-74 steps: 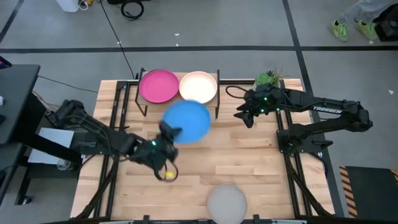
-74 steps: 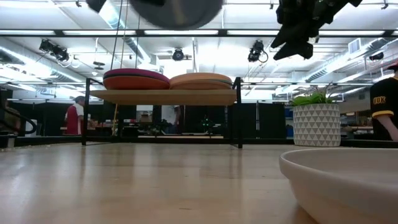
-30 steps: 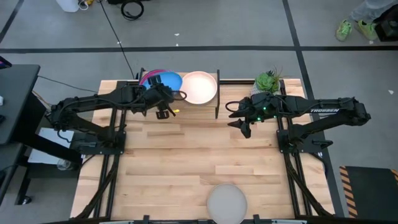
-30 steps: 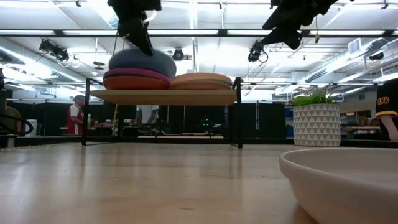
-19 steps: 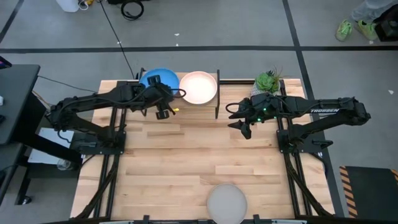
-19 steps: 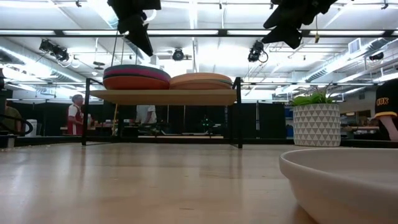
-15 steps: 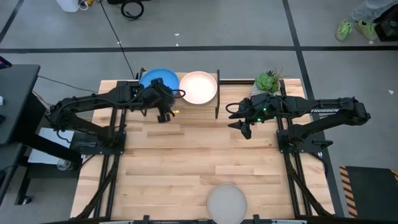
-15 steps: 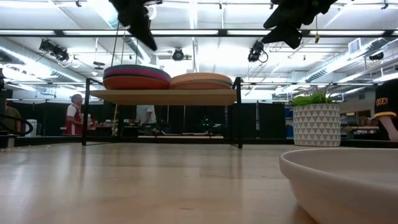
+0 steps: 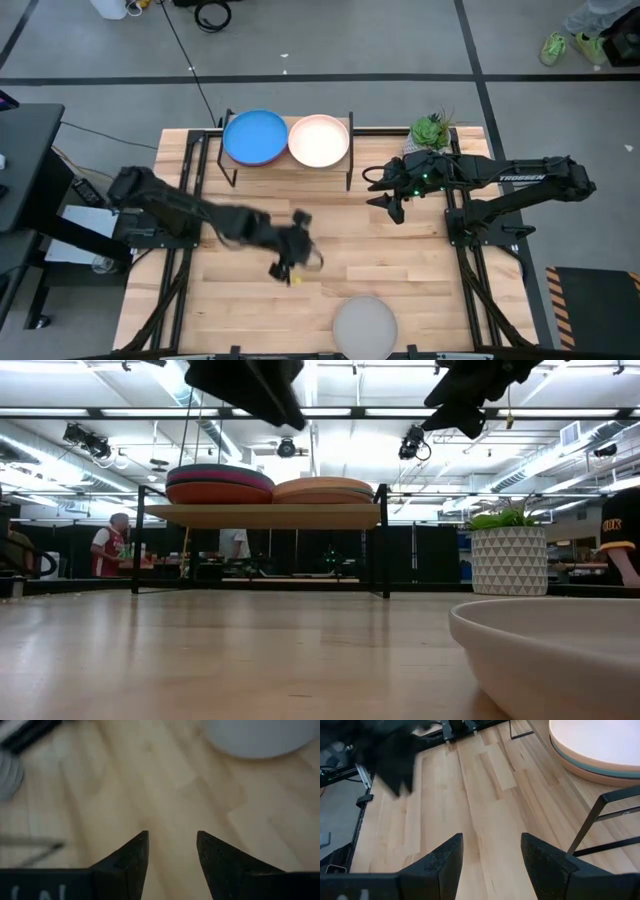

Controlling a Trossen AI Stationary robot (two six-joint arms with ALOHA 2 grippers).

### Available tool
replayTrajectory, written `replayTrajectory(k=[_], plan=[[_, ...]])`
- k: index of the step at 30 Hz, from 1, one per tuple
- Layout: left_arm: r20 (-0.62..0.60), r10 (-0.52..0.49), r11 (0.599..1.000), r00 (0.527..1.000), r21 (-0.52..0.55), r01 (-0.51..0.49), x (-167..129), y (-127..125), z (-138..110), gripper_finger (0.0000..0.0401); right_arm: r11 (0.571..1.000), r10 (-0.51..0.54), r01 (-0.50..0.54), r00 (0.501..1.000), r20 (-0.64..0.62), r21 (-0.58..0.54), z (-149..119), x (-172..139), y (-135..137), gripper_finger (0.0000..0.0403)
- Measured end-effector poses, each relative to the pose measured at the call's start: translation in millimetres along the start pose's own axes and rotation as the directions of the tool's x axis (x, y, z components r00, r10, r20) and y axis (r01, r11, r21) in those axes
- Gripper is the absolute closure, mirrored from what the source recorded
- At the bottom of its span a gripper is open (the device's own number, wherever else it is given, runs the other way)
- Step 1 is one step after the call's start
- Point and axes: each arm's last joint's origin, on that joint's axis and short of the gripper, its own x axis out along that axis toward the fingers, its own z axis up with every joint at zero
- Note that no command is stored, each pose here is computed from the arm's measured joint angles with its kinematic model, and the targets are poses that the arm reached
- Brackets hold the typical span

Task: Place and stack plates onto a shelf
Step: Stack the gray plate on top of the light orange plate on the shelf

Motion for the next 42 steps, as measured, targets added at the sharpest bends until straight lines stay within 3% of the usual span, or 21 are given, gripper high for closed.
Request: replayTrajectory(k=[3,8,12,17,26,36,42], plan=[[0.007,0.012,0.991,1.000,0.136,-0.012,20,-32,8,0.0229,1.000,-0.001,0.001,1.000,-0.003,0.013,0,2,0,0.0197],[0.033,0.037,0.939,0.999,0.341,-0.046,53,-73,14,0.0230,1.000,-0.003,0.003,1.000,-0.010,0.027,0,6,0,0.0197],[0.065,-0.032,0.895,0.997,0.446,-0.001,74,-94,15,0.0230,0.998,-0.012,0.014,0.999,-0.037,0.055,-1,14,-1,0.0197],[0.073,-0.135,0.874,0.988,0.479,0.084,91,-98,32,0.0230,0.995,-0.023,0.031,0.996,-0.082,0.099,-5,26,-2,0.0197],[0.016,-0.261,0.771,0.965,0.606,0.198,117,-105,52,0.0230,0.994,-0.029,0.041,0.993,-0.115,0.100,-7,31,-3,0.0197],[0.033,-0.357,0.640,0.934,0.737,0.219,139,-111,47,0.0230,0.993,-0.052,0.063,0.993,-0.107,0.099,-7,27,-4,0.0197],[0.085,-0.397,0.608,0.914,0.770,0.192,150,-113,47,0.0230,0.992,-0.051,0.061,0.994,-0.097,0.107,-6,28,-4,0.0197]])
